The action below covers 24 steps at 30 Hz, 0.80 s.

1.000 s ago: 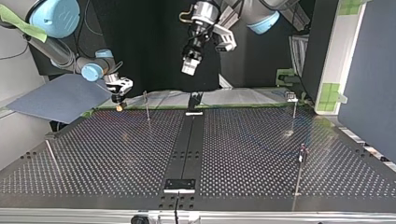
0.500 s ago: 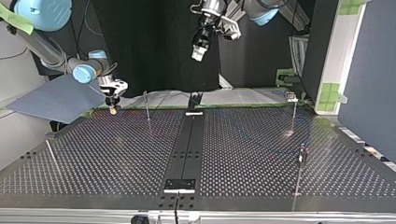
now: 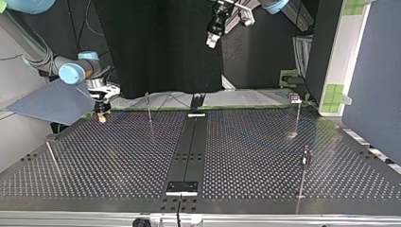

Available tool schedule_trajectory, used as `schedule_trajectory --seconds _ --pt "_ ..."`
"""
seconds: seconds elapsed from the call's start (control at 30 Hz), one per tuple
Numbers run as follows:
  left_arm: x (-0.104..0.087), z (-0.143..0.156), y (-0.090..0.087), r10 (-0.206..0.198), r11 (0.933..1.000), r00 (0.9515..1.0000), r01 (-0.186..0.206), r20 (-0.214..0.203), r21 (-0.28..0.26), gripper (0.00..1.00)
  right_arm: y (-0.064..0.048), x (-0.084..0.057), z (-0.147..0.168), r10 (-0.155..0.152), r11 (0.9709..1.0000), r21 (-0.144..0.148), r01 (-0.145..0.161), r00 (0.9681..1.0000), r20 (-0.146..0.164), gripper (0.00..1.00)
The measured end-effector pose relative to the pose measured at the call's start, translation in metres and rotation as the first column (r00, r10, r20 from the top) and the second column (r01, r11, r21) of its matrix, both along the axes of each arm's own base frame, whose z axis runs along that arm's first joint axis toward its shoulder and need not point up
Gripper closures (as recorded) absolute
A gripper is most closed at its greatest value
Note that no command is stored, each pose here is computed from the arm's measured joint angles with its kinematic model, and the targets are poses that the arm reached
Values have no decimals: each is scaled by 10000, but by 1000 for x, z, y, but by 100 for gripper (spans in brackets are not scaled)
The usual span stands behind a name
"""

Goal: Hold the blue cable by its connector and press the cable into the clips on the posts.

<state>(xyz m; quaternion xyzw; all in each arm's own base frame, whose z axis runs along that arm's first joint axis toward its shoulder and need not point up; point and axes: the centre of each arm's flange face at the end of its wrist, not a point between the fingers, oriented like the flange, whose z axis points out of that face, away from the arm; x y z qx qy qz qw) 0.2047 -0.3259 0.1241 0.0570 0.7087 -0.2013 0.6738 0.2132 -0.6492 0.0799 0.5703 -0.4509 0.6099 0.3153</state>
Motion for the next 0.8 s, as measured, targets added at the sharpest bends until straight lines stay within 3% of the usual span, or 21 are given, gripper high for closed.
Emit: schedule_trajectory --seconds 0.3,0.47,0.63,0.8 --pt "-28 -21 26 -86 9967 9984 131 -566 799 0 17 3 1 -147 9998 -138 149 9998 163 100" --pt "-44 -31 41 -122 9919 9959 234 -896 1251 0 26 4 -6 -253 9995 -156 260 9986 454 100" --pt "-46 -33 43 -94 9871 9948 254 -1010 1579 0 27 8 -6 -134 9987 -477 165 9977 662 100" --pt "-39 -30 37 -19 9833 9954 194 -962 1808 0 25 12 -3 -14 9966 -820 70 9977 682 100"
